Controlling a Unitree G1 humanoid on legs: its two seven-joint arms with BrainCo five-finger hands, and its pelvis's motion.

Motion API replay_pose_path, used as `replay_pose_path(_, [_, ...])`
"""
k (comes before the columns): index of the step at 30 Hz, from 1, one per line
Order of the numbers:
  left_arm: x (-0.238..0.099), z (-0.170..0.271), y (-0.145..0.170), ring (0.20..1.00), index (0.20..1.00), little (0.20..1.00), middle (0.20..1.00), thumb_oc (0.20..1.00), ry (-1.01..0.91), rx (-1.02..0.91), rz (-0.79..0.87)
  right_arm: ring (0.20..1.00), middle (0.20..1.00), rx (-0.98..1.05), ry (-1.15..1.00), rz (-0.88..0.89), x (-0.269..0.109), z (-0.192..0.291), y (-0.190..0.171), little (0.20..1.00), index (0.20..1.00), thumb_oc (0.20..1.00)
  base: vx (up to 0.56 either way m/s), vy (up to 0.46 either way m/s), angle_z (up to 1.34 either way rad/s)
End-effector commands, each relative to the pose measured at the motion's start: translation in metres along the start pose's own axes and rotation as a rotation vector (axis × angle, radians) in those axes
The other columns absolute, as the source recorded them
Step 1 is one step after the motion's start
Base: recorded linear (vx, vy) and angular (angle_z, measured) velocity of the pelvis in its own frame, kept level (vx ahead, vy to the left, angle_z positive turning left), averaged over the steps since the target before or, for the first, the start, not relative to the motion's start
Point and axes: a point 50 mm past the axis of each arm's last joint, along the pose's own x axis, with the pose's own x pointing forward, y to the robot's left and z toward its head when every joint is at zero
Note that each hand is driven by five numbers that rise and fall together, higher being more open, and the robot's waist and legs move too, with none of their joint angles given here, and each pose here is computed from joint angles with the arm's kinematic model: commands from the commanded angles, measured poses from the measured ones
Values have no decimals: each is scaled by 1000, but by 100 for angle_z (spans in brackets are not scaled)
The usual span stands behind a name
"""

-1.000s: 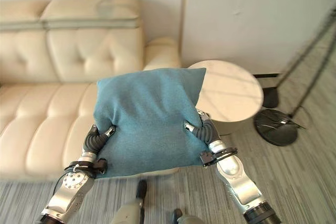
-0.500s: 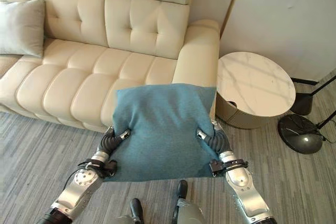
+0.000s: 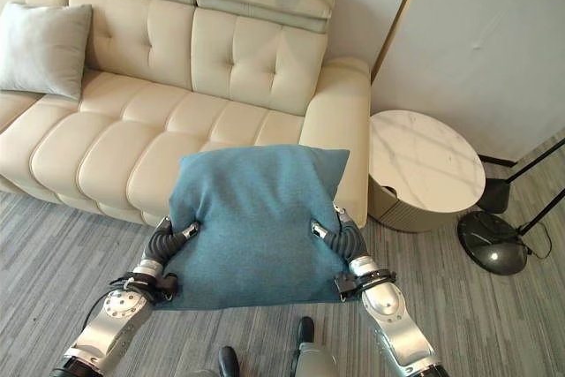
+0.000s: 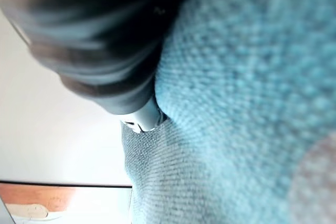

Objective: Pick up all the scattered cushions and arrange them neatly on the sofa.

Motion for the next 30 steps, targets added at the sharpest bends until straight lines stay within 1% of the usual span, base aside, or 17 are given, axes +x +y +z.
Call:
replay_pose_path(1, [10, 63, -50, 200, 200, 200, 200, 200, -332, -52, -234, 200, 200, 74, -311, 241, 21, 57, 41, 200, 200, 200, 151, 27, 13])
replay_pose_path(9, [12, 60, -53, 200, 200, 200, 200, 200, -324, -71, -222, 200, 200, 101, -271, 233, 18, 48, 37, 200, 200, 200, 217, -6, 25])
replay_pose_path(10, [9, 57, -59, 200, 200, 200, 200, 200, -310, -79, -252, 200, 200, 112, -248, 208, 11, 43, 31, 200, 200, 200, 327, -91, 51])
replay_pose_path(14, [9, 56, -67, 200, 200, 200, 200, 200, -310, -90, -283, 200, 200, 70, -219, 164, 5, 37, 17, 200, 200, 200, 315, -110, 74])
replay_pose_path(17, [11, 55, -68, 200, 200, 200, 200, 200, -299, -102, -273, 200, 200, 50, -201, 128, 4, 33, 9, 200, 200, 200, 194, -91, 21])
replay_pose_path(24, [12, 51, -66, 200, 200, 200, 200, 200, -274, -91, -280, 200, 200, 20, -175, 88, -4, 29, -1, 200, 200, 200, 170, 5, -27])
replay_pose_path(30, [8, 46, -54, 200, 200, 200, 200, 200, -255, -85, -222, 200, 200, 24, -135, 67, -4, 19, -1, 200, 200, 200, 248, 109, -63])
